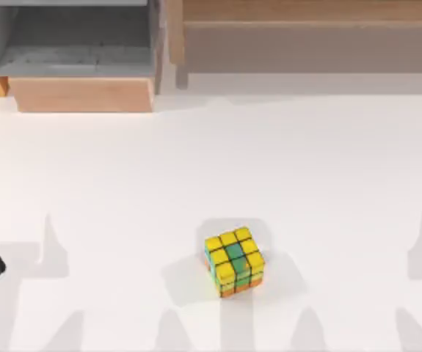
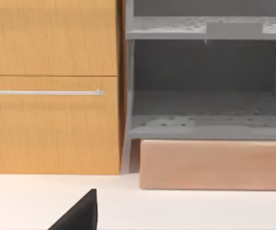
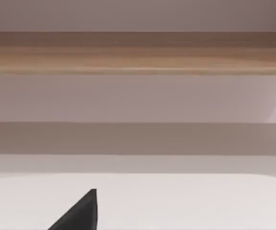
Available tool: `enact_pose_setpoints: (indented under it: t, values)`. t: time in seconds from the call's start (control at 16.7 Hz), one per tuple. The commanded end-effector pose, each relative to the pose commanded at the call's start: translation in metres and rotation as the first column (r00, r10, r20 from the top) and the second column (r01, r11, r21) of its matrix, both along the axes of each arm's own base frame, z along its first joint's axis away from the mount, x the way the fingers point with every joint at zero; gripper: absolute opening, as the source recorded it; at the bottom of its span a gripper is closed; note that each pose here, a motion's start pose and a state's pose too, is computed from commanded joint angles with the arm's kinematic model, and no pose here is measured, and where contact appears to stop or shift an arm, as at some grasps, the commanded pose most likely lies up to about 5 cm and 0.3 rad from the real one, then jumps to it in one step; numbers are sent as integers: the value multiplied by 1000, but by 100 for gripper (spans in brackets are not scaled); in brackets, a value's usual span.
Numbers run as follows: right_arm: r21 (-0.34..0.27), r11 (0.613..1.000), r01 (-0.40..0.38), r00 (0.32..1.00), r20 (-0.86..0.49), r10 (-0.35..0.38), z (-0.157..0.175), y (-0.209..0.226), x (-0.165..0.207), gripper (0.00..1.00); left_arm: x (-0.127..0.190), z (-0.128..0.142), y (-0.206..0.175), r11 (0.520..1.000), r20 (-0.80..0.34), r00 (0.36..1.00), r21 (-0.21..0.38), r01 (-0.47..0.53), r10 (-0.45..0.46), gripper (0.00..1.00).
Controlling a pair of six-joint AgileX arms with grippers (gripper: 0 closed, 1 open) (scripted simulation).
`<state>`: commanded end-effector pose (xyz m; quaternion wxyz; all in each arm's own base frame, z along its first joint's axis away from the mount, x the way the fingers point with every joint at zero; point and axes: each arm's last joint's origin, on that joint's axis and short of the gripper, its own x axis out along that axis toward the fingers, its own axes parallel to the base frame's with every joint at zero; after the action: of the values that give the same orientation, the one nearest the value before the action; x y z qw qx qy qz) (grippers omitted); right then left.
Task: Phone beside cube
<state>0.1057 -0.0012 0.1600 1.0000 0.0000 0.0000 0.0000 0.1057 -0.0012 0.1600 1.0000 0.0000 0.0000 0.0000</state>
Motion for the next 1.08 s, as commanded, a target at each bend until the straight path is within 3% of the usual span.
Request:
enact_pose_setpoints:
  t: [0.18, 0.3, 0.48, 0.66, 0.84, 0.96, 1.08]
  values:
    - [-11, 1000, 4, 1000, -7, -4, 2, 0, 0, 100, 0, 0, 0, 1000, 0, 1000, 0, 0, 0, 100]
    - [-62, 998, 21, 999, -44, -23, 11, -3, 1, 100, 0, 0, 0, 1000, 0, 1000, 0, 0, 0, 100]
    - [-194, 980, 39, 984, -163, -71, 33, -8, 7, 100, 0, 0, 0, 1000, 0, 1000, 0, 0, 0, 100]
    - [-341, 940, -5, 920, -369, -129, 54, -19, 27, 100, 0, 0, 0, 1000, 0, 1000, 0, 0, 0, 100]
    - [-415, 897, -151, 758, -631, -164, 59, -38, 63, 100, 0, 0, 0, 1000, 0, 1000, 0, 0, 0, 100]
    - [-393, 875, -282, 598, -785, -159, 51, -57, 91, 100, 0, 0, 0, 1000, 0, 1000, 0, 0, 0, 100]
    - [-321, 856, -405, 429, -894, -131, 38, -77, 115, 100, 0, 0, 0, 1000, 0, 1000, 0, 0, 0, 100]
